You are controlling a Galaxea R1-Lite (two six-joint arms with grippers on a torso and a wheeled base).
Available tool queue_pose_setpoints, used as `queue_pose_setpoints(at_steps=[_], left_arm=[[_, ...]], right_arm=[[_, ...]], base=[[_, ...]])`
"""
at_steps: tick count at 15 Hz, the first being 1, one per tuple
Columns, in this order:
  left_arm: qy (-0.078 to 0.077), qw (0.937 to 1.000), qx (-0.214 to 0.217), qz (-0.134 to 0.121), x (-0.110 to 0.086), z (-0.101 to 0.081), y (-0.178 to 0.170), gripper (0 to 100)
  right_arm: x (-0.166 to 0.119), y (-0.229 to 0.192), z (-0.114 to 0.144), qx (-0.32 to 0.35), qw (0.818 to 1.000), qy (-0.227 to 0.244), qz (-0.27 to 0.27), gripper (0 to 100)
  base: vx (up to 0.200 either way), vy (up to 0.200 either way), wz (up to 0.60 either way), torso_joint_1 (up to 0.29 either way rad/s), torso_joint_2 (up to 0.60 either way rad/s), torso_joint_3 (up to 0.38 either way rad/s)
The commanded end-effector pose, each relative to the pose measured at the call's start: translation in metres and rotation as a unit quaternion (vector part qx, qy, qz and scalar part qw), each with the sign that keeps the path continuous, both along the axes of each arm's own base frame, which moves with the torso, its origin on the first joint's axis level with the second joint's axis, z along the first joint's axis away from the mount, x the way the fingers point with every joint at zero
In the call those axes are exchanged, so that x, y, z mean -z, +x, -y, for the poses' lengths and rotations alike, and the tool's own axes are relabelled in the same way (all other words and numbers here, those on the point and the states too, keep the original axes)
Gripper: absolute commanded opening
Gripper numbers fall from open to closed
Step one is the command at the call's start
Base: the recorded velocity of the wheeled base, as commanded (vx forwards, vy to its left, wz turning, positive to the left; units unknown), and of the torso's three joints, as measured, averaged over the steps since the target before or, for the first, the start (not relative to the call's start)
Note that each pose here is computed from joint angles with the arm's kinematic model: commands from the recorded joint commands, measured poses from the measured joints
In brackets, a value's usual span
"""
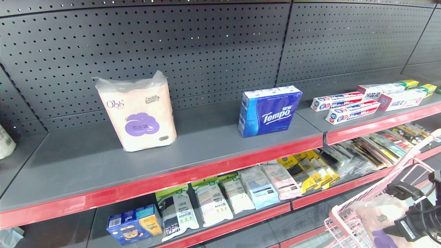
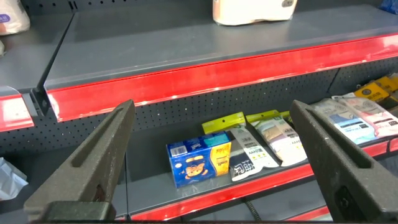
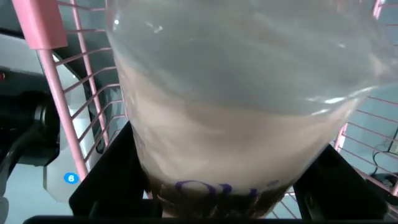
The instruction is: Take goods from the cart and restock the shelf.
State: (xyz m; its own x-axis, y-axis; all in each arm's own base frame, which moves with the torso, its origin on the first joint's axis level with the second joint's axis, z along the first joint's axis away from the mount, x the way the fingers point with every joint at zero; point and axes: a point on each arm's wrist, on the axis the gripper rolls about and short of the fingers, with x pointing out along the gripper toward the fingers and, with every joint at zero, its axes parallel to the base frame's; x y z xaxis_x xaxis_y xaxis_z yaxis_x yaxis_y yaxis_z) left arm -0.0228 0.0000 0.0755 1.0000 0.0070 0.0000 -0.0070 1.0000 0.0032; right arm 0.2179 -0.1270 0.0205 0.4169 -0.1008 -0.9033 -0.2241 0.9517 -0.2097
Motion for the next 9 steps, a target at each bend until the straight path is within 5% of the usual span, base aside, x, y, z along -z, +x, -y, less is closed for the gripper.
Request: queue_pose_setpoints(at_steps=[1, 9], left_arm=[[0.000, 1.0000, 0.000, -0.001, 0.000, 0.000, 0.000, 100], [0.000, 1.0000, 0.000, -0.001, 0.000, 0.000, 0.000, 100]], right_arm=[[-0.018, -0.005, 0.002, 0.008, 0.999, -0.016, 0.033, 0], [-0.088, -0.030, -0.011, 0.014, 0.984, -0.084, 0.159, 0]], base=[[0.000, 0.000, 0.00, 0.000, 0.00, 0.000], [0.000, 0.000, 0.00, 0.000, 0.00, 0.000]])
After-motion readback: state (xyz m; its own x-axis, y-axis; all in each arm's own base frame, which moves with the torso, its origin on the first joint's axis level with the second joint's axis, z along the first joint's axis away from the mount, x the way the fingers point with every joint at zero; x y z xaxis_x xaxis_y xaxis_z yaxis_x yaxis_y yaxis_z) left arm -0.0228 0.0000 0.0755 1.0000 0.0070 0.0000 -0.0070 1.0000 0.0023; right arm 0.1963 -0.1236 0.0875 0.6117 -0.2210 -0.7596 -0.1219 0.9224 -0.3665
